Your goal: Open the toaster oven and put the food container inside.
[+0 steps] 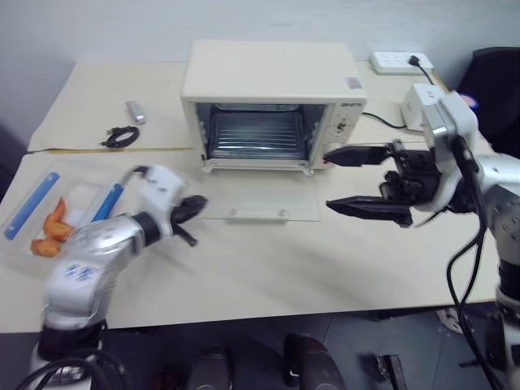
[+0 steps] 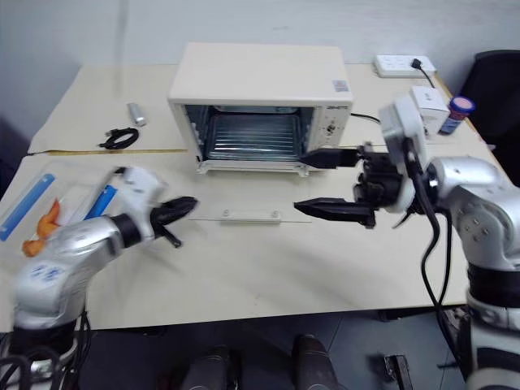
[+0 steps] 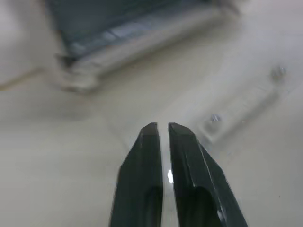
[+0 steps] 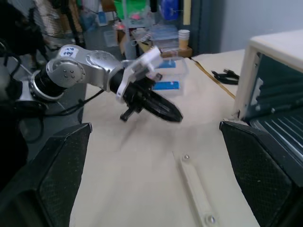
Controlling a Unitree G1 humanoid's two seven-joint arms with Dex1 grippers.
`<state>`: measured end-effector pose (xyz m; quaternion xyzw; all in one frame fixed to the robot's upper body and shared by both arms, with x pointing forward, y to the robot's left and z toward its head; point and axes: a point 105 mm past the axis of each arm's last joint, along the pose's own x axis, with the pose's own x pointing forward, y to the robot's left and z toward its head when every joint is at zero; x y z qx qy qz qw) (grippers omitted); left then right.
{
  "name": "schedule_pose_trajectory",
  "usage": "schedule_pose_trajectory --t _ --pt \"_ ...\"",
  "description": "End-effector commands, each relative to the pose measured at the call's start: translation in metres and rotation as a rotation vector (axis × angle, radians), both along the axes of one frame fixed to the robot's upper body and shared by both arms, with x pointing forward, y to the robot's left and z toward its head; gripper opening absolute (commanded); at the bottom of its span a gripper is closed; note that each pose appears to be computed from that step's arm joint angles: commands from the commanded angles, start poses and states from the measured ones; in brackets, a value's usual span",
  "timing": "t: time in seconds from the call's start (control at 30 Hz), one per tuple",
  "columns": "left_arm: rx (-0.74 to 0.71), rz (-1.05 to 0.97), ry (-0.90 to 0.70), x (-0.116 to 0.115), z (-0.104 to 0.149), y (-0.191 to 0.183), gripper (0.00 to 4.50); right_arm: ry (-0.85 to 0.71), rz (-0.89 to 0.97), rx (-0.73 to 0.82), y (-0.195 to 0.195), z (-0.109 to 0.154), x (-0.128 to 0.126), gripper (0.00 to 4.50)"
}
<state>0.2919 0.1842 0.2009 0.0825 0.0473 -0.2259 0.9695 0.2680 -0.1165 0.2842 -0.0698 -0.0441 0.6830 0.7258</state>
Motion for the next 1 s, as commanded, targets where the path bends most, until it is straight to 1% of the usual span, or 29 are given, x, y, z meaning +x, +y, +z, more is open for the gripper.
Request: schedule_pose_trajectory --t 0.03,0.07,0.13,0.2,0.3,0.37,0.43,0.47,0.7,0.77,0.9,1.0 --pt "-0.119 0.331 -0.060 -0.042 0.018 0.047 1.50 0.016 0.079 -0.012 0.009 0.002 0.005 4.50" --pt "-0.151 0.410 -0.060 -0.051 0.017 0.059 1.84 0.021 0.093 -0.015 0.011 0.002 0.007 4.50" --pt "-0.255 0.596 -0.056 -0.066 0.014 0.089 2.37 0.011 0.119 -0.018 0.016 0.003 0.011 4.50" --pt "-0.325 0.687 -0.050 -0.075 0.011 0.103 3.03 -0.001 0.137 -0.022 0.018 0.003 0.013 4.50" --pt "-0.479 0.917 -0.069 -0.095 -0.002 0.132 3.93 -0.030 0.177 -0.021 0.026 0.003 0.014 4.50" --pt "-0.555 1.043 -0.071 -0.105 -0.011 0.144 3.93 -0.036 0.194 -0.016 0.031 0.005 0.014 4.50" --pt "-0.610 1.116 -0.067 -0.106 -0.016 0.148 3.93 -0.040 0.209 -0.016 0.034 0.006 0.014 4.50" --pt "-0.644 1.130 -0.067 -0.104 -0.017 0.150 3.93 -0.043 0.212 -0.017 0.035 0.006 0.013 4.50" --pt "-0.727 1.260 0.009 -0.094 -0.025 0.178 3.93 -0.060 0.172 -0.009 0.034 0.009 0.012 4.50" --pt "-0.781 1.321 0.049 -0.091 -0.032 0.185 3.93 -0.061 0.153 -0.005 0.032 0.008 0.012 4.50" --pt "-0.830 1.355 0.143 -0.080 -0.043 0.191 3.93 -0.069 0.126 -0.003 0.026 0.011 0.009 4.50" --pt "-0.847 1.374 0.191 -0.075 -0.048 0.197 3.32 -0.072 0.107 -0.007 0.022 0.012 0.007 4.50"
